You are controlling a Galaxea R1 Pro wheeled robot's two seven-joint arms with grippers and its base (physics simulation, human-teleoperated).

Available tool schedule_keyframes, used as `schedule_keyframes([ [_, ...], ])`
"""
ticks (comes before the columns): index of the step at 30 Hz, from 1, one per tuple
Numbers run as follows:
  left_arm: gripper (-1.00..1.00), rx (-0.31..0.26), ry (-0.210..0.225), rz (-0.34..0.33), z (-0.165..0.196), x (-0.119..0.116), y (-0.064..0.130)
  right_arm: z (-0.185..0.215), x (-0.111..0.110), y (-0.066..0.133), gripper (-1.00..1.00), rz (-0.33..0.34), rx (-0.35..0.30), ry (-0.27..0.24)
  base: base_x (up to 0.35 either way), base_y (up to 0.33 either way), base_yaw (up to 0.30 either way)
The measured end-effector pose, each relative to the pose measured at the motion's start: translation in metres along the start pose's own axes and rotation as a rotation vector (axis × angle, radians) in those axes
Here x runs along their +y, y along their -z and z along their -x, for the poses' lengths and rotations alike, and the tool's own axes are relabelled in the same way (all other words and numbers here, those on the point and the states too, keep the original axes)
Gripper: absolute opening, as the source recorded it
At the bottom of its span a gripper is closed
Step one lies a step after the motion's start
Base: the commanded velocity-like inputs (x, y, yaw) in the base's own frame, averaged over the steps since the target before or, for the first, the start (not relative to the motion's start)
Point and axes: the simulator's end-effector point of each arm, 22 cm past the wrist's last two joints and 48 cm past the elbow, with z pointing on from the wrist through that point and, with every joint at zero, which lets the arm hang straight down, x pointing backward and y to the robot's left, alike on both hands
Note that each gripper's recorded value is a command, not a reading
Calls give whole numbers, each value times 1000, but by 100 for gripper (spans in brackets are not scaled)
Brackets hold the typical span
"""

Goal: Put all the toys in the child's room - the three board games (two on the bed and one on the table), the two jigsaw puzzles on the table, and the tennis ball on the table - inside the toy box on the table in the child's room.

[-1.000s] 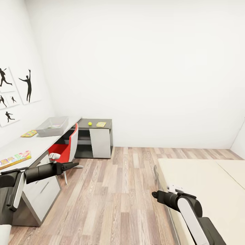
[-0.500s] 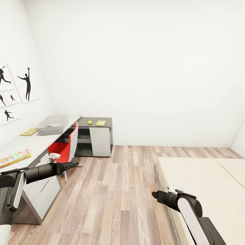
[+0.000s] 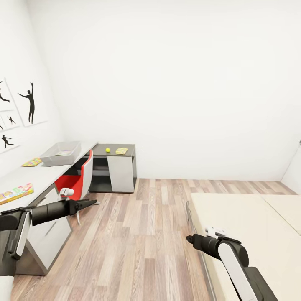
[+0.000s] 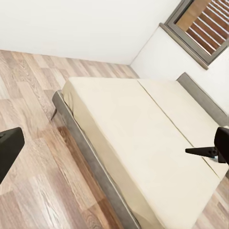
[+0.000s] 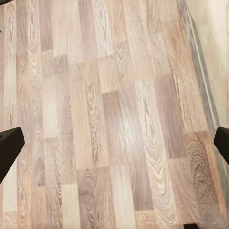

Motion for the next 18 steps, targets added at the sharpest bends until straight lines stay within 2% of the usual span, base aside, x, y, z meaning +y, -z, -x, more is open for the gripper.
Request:
schedule_keyframes([
  [18,100,-1,1,0,0,0,0,0,0,0,100,0,0,0,-47,-10,-13],
])
